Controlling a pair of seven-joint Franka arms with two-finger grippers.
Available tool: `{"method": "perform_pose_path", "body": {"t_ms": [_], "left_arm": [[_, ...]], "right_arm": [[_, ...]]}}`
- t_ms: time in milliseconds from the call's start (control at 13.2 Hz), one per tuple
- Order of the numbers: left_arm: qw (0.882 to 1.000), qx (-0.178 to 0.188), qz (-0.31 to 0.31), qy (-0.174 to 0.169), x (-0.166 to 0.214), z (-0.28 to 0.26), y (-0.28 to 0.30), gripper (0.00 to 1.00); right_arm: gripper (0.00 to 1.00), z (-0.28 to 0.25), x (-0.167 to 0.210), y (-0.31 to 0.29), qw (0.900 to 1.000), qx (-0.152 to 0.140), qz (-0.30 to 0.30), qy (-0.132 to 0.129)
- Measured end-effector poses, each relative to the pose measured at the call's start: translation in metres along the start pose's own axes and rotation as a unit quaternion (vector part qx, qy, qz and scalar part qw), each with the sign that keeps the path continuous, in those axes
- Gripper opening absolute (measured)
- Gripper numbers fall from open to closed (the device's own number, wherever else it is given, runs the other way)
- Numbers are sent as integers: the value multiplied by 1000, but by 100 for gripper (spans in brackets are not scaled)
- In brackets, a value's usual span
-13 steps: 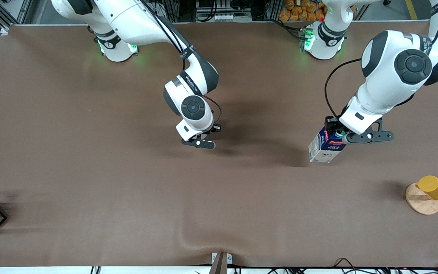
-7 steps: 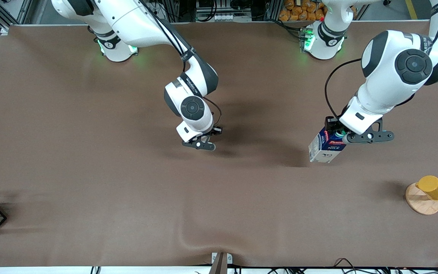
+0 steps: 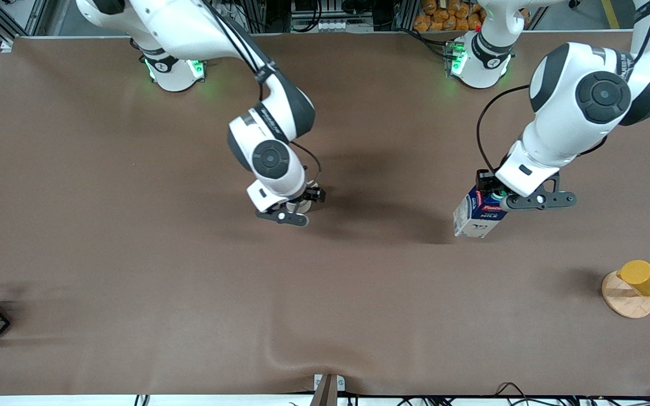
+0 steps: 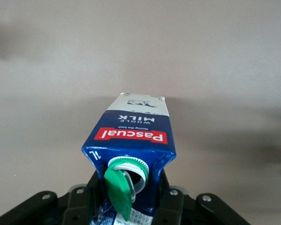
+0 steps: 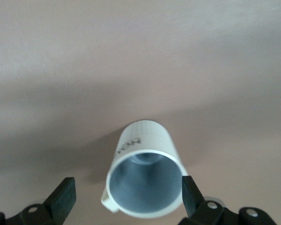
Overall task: Place milk next to cup
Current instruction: 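Lower the mug onto the table and open the right gripper, then carry the milk toward the mug while the right gripper withdraws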
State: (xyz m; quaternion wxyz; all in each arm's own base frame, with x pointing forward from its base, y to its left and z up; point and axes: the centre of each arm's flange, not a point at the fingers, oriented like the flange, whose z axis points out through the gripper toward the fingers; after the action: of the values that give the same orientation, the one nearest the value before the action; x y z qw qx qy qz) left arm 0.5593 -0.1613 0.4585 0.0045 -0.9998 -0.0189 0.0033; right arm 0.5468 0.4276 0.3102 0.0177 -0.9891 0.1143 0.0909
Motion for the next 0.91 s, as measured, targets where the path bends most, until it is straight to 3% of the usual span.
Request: {"method": "perform_pose_path", "body": {"t_ms": [455,910], "left_arm": [[999,-6,-39,-1,-36,-4,84,48],[998,-4,-62,-19,-133,8,221,48]], "right_arm": [[100,-80,34,65,1000,7,26,-13],[100,-125,119,229,998,14,-19,-60]]}}
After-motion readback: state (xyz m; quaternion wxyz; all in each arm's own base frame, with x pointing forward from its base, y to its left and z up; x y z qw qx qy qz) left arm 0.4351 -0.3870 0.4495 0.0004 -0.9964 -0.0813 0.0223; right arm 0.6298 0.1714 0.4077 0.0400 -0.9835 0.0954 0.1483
